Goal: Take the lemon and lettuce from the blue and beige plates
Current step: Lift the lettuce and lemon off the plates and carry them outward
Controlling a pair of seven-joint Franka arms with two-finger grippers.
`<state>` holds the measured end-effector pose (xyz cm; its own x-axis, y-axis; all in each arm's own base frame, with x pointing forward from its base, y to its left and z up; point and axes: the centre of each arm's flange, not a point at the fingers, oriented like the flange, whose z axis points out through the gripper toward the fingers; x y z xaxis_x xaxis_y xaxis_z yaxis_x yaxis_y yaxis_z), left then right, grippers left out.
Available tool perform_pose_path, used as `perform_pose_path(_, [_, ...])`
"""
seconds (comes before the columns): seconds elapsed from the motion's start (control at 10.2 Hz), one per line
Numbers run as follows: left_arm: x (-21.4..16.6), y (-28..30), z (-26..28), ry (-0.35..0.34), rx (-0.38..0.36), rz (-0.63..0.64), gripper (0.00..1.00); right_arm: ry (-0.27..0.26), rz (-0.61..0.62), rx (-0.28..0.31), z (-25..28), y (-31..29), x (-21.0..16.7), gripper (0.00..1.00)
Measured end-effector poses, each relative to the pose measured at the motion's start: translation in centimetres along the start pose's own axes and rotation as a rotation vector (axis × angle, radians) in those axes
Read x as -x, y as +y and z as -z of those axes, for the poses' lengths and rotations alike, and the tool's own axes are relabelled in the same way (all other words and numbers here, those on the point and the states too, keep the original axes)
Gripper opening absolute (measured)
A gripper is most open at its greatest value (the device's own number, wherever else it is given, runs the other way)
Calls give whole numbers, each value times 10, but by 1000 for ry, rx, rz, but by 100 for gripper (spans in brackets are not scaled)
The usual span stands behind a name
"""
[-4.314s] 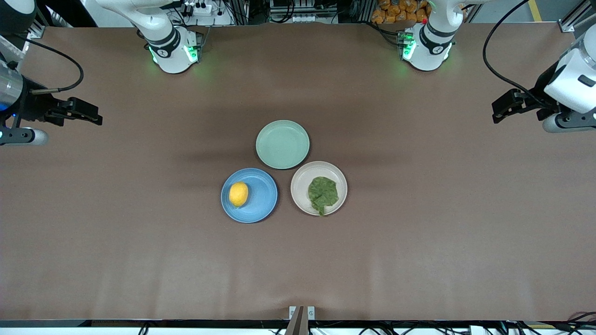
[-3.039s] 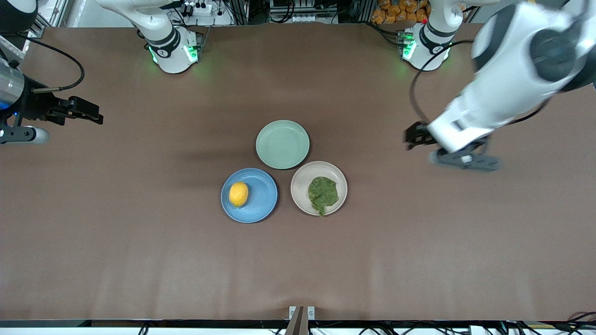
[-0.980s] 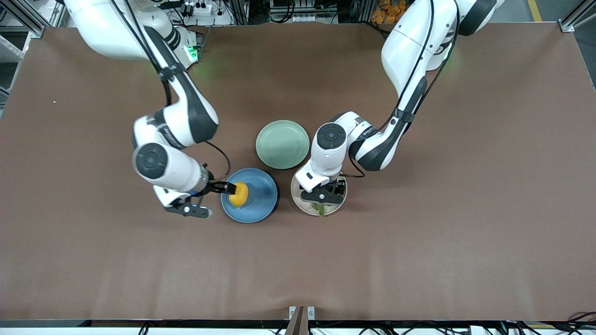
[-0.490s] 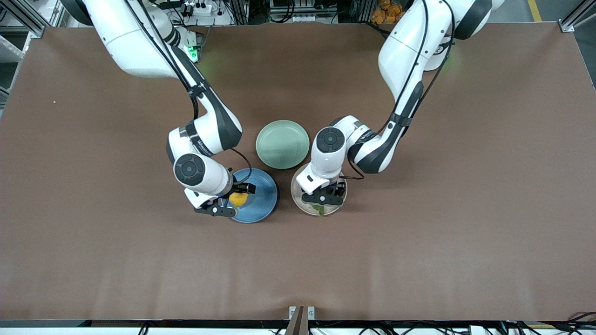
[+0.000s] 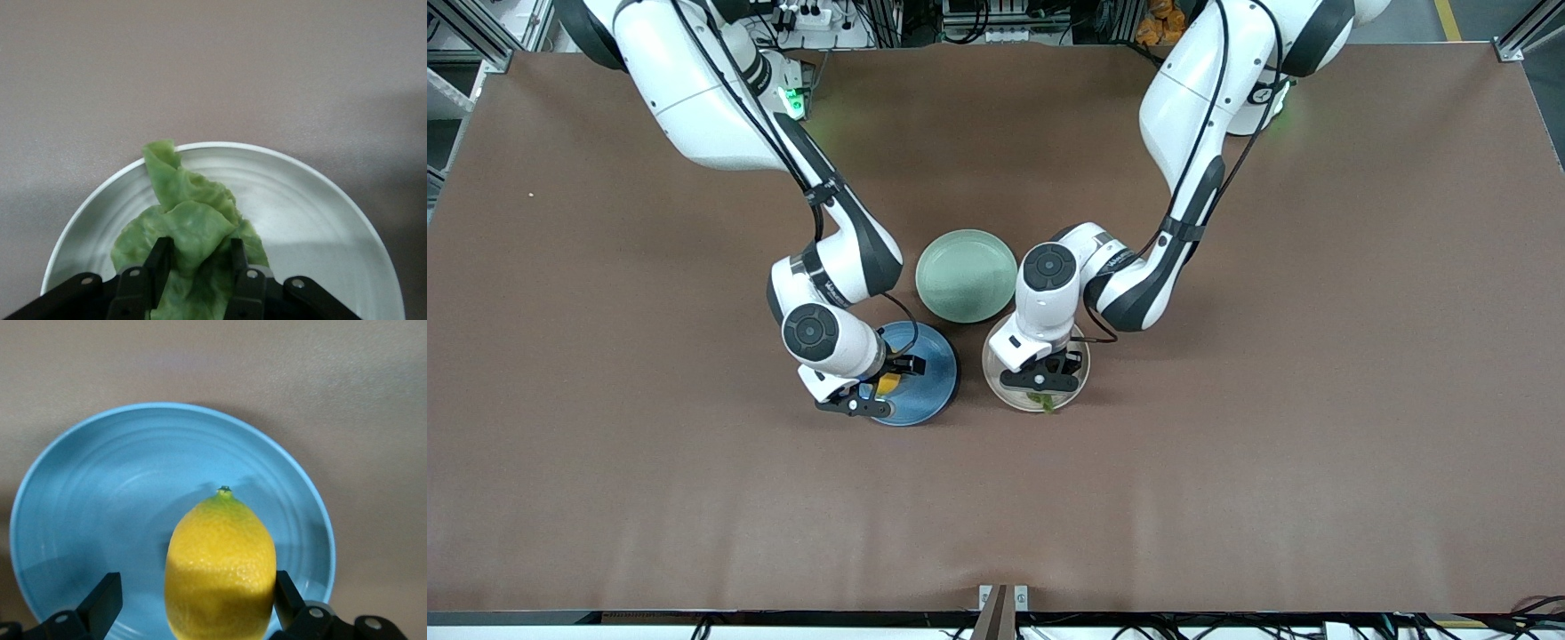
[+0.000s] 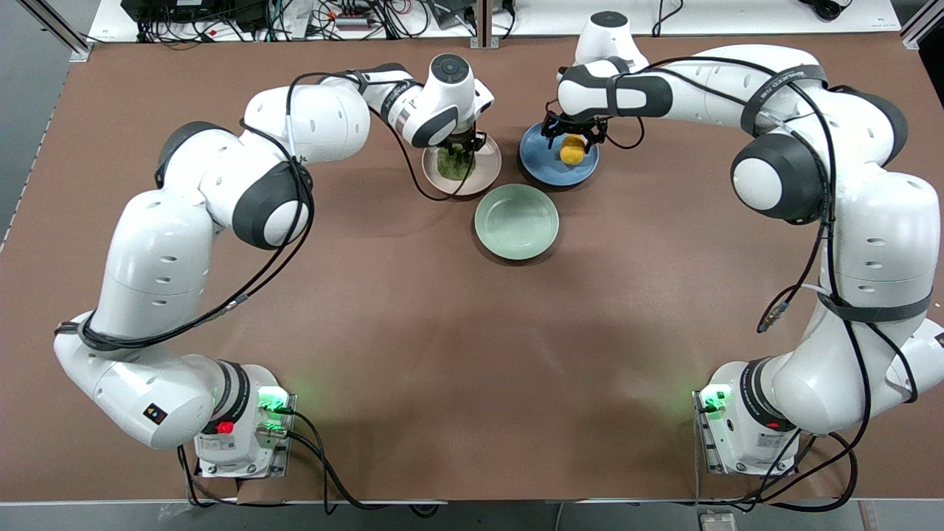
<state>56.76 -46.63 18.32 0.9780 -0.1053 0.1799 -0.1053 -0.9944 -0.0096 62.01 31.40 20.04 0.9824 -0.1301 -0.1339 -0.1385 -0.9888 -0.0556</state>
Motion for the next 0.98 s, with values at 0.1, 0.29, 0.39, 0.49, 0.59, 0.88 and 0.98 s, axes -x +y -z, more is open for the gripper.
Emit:
perform_pose_path(0.1, [0,1,0,1,0,12,31,-4,-1,2,-4,1,0,89])
perform_pose_path(0.29, [1,5,3,5,4,21,15,-3,-4,1,-4,0,-1,70])
perform_pose_path(0.39, [2,10,6,9,9,30,13,6,-15,-5,2,-1,-4,63])
perform_pose_path(0.49, [2,14,10,16,14,34,3,2,-28,-3,15,-1,-7,63])
perform_pose_path(0.59, [-1,17,17,22,17,42,3,-10,-42,6,35,5,-12,63])
perform_pose_path(0.88, [-28,0,82,27,-16,116,3,-55,-34,21,109,77,-33,63])
perform_pose_path(0.98, [-44,-23,115,19,-29,163,3,-67,-29,18,127,113,-42,63])
